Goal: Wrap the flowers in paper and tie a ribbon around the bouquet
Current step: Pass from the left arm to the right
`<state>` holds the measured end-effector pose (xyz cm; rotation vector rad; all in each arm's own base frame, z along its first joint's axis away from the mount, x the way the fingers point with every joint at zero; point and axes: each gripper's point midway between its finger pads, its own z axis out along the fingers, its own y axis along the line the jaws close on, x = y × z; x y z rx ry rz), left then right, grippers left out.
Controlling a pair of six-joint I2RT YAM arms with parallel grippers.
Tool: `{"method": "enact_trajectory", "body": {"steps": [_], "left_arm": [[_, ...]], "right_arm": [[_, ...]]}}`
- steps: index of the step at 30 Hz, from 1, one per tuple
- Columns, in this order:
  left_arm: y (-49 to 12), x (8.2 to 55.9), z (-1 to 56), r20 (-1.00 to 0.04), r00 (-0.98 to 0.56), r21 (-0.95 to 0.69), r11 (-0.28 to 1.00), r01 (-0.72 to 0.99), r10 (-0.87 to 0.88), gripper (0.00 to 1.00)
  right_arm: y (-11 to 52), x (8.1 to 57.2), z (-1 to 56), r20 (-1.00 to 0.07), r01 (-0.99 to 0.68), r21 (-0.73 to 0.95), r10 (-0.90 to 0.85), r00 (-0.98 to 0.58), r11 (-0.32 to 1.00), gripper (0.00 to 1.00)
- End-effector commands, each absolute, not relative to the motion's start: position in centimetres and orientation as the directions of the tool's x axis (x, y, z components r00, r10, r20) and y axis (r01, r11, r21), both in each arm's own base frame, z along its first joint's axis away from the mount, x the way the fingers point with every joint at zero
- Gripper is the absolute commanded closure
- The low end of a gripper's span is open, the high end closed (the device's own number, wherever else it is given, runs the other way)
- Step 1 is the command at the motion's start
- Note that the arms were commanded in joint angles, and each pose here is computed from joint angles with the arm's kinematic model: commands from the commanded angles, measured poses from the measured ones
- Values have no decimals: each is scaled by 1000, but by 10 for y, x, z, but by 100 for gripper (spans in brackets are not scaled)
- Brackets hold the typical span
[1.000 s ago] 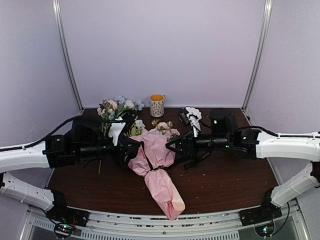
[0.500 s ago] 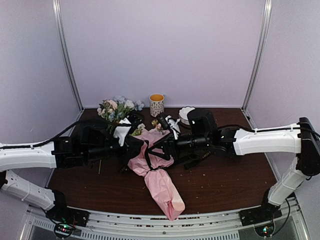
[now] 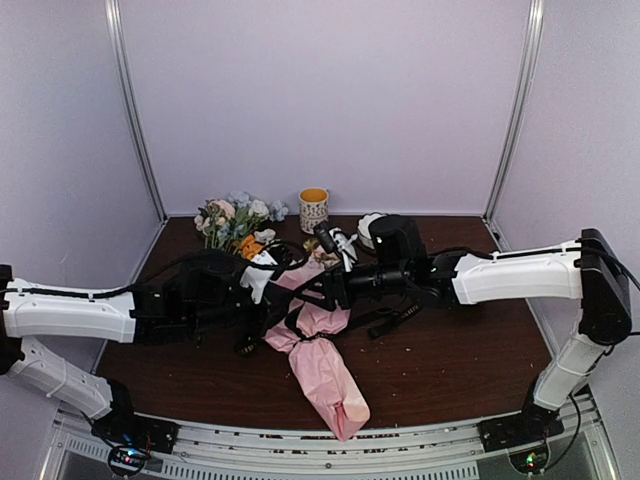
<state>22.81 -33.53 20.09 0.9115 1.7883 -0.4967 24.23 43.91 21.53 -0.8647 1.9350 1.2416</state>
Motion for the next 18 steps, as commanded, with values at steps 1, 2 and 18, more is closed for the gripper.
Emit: {"method": "enact_trajectory", "body": {"steps": [1,2,18], "left_arm": [[-344,231,213,-944,-156,65,628,775,291,100],[-345,231,213,-943,-158,64,627,776,292,100],[-340,223,196,-923,-197,49,609,792,331,100]], "right_arm": [[443,247,223,-815,-804,494,-145,-561,330,48],[442,248,220,-814,-802,495,-146,-563,335,48],[437,247,220,-802,-784,510,-136,-582,354,100]]}}
